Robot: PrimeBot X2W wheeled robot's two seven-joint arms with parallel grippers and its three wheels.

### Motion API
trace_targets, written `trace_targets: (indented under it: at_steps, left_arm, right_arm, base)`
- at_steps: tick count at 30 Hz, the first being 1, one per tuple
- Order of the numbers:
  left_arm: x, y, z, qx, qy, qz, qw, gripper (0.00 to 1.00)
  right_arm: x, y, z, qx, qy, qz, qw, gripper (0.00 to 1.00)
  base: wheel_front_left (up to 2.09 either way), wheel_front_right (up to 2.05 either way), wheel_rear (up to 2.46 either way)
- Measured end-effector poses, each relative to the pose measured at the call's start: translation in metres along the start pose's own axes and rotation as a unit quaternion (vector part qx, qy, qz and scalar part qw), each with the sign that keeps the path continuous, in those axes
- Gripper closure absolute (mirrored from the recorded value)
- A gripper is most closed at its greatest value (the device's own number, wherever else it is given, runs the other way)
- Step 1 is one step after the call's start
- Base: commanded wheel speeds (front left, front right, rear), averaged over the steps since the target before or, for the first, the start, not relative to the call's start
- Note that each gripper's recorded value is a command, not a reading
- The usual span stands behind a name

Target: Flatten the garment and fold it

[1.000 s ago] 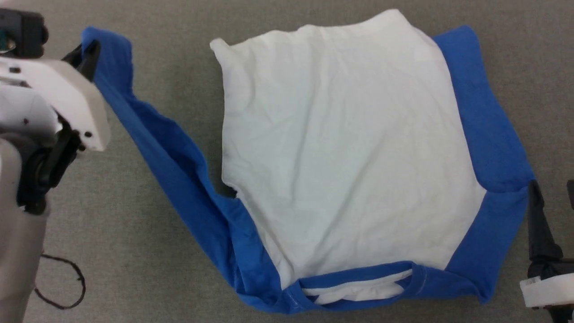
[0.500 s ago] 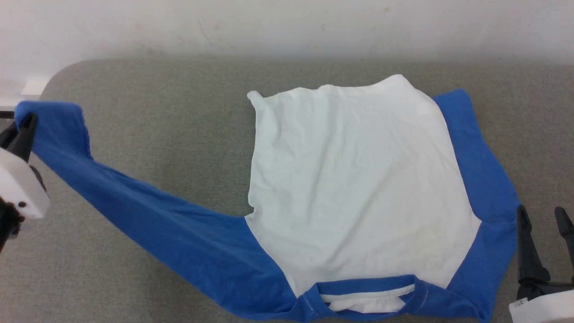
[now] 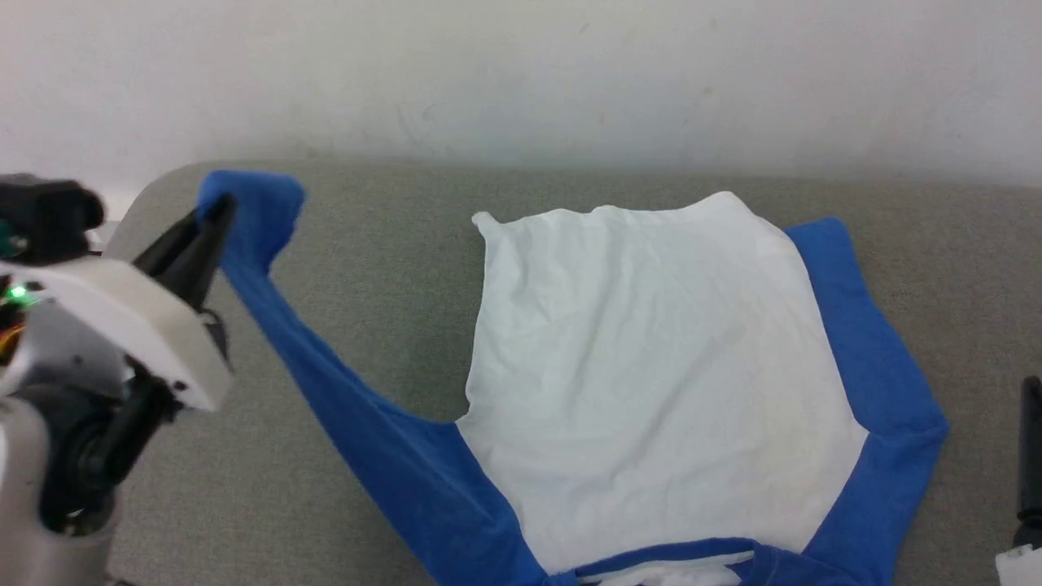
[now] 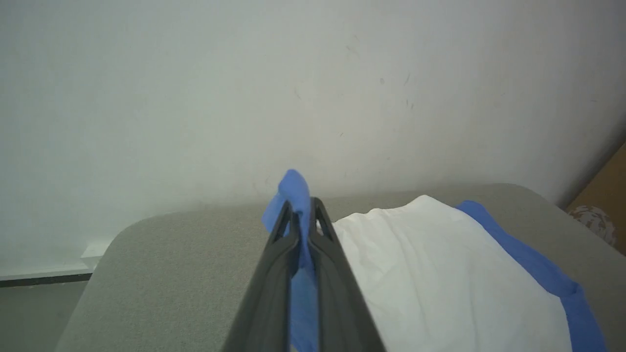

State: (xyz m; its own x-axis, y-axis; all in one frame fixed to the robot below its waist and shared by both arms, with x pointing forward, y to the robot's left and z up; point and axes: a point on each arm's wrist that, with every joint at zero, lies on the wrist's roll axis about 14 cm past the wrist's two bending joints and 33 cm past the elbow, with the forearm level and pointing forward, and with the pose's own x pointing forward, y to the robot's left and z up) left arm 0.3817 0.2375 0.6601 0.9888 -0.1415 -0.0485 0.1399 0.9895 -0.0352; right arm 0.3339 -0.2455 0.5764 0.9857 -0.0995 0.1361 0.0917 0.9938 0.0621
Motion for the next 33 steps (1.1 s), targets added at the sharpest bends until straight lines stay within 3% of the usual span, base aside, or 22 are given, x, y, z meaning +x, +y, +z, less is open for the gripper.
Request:
trace_targets:
  at_steps: [6, 13, 24, 26, 33]
  left_arm:
    - [0.026, -0.098, 0.014, 0.002, -0.008, -0.122, 0.993, 1.0]
    - [0.05, -0.216, 0.009, -0.002, 0.013, -0.251, 0.968, 1.0]
    - [0.085, -0.307, -0.05, -0.001, 0.047, -0.316, 0.948, 1.0]
    - [0.082, -0.323, -0.073, 0.007, 0.064, -0.338, 0.939, 1.0]
    - [0.039, -0.387, -0.149, -0.019, 0.154, -0.437, 0.886, 1.0]
  right_arm:
    - [-0.006, -0.024, 0.01, -0.01, -0.011, -0.035, 0.999, 0.0]
    - [-0.01, -0.041, 0.025, -0.018, -0.03, -0.063, 0.997, 0.0]
    - [-0.025, -0.08, 0.027, -0.033, -0.027, -0.128, 0.991, 0.0]
    - [-0.028, -0.086, 0.027, -0.037, -0.024, -0.138, 0.989, 0.0]
    - [-0.031, -0.101, 0.019, -0.04, -0.008, -0.165, 0.985, 0.0]
  base:
    - [0.0, 0.0, 0.0]
    - [0.0, 0.0, 0.0]
    - [0.0, 0.0, 0.0]
    - [0.0, 0.0, 0.0]
    - [0.0, 0.0, 0.0]
